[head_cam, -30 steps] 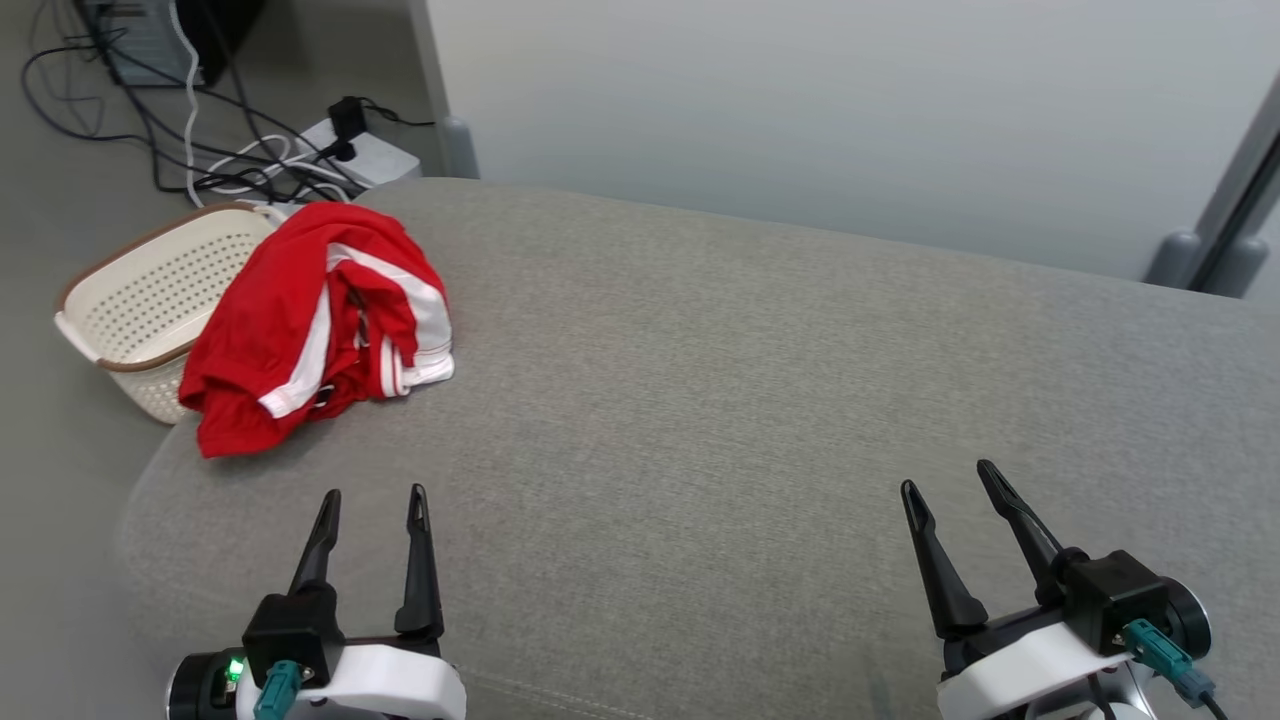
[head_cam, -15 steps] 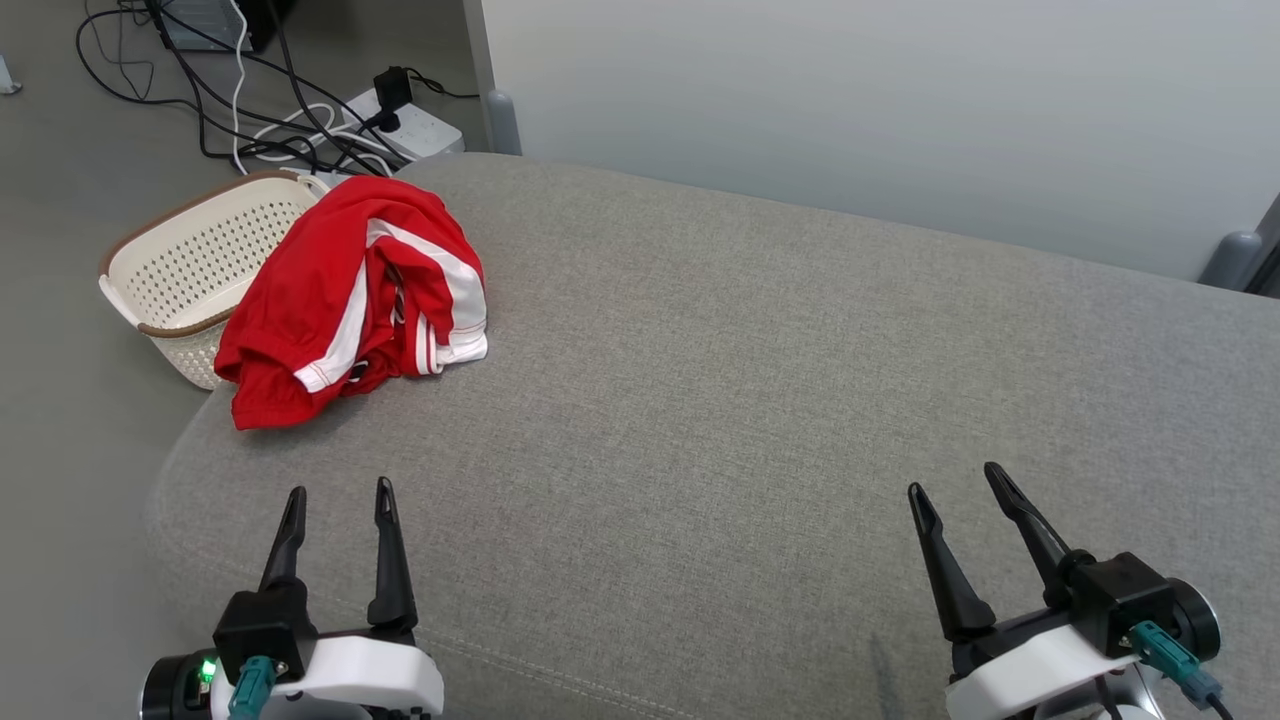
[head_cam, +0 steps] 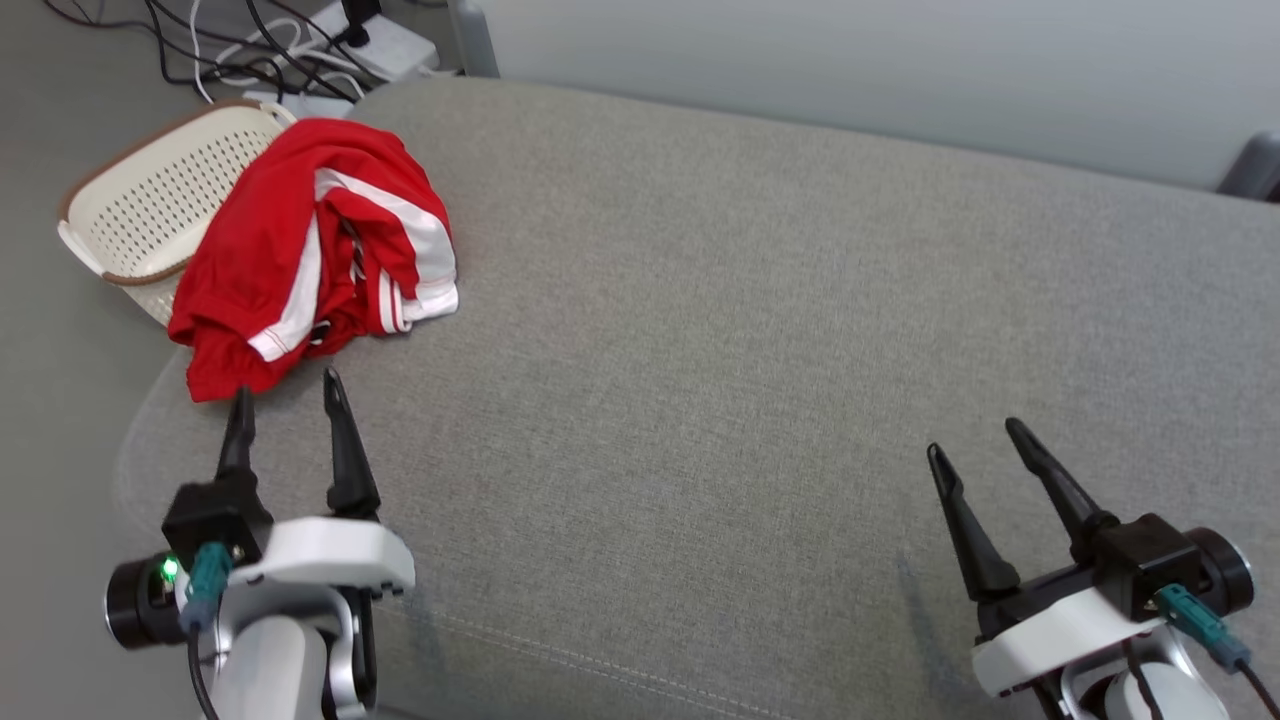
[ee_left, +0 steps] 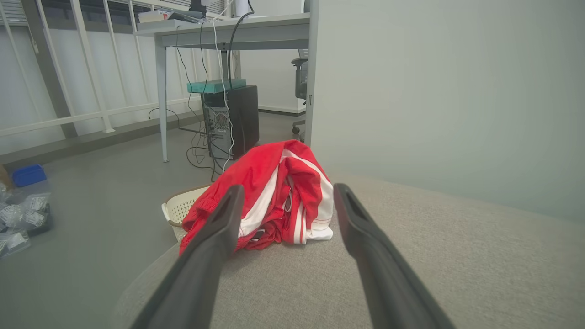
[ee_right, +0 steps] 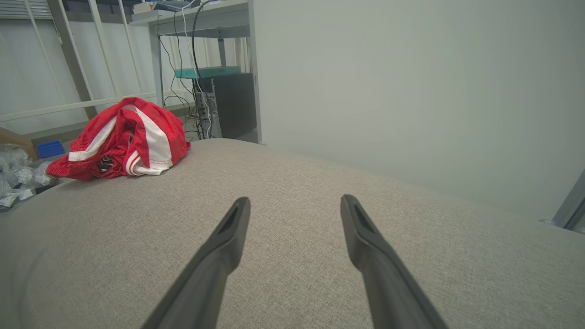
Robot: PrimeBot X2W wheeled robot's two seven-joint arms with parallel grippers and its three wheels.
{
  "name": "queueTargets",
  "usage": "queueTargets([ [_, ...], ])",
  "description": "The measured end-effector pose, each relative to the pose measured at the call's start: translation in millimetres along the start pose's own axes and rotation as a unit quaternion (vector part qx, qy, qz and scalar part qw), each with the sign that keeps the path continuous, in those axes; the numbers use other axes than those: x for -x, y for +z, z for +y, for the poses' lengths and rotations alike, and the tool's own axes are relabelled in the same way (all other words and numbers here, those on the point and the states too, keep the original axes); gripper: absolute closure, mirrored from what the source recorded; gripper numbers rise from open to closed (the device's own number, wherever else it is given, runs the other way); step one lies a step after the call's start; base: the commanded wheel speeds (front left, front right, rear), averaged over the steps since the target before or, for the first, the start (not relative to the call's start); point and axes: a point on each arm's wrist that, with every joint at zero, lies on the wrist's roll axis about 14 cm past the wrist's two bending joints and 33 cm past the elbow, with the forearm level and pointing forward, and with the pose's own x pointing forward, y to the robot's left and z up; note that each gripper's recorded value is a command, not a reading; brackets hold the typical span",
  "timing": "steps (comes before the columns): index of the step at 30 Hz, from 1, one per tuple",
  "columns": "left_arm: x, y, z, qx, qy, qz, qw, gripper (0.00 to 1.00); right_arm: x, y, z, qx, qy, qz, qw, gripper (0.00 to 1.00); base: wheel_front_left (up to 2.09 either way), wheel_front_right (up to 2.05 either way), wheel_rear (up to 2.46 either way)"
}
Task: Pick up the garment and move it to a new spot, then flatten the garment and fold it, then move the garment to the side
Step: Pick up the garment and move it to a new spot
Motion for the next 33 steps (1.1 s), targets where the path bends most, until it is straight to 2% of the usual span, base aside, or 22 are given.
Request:
queueTargets([
  [10,-59.6,-25.4,-2.5,-0.010,0.036,0.036,0.999,0.00,-11.1,-33.3,-33.1,0.007,-0.004,0.035,0.999,0.00,0.00,0.00,0.00],
  [20,-82.7,-58.6,1.8,-0.028,0.058,0.088,0.994,0.00,-6.8,-53.5,-53.6,0.011,-0.010,0.060,0.998,0.00,0.00,0.00,0.00],
  [23,-87.2,-69.2,-0.1,-0.052,0.055,0.103,0.992,0.00,-6.2,-57.8,-58.4,0.014,-0.010,0.065,0.998,0.00,0.00,0.00,0.00],
  [27,-92.0,-80.3,1.6,-0.059,0.061,0.119,0.989,0.00,-6.0,-63.8,-64.2,0.018,-0.011,0.071,0.997,0.00,0.00,0.00,0.00],
  [33,-102.2,-91.7,11.0,-0.075,0.086,0.135,0.984,0.00,-9.1,-73.8,-73.4,0.022,-0.008,0.080,0.997,0.00,0.00,0.00,0.00],
])
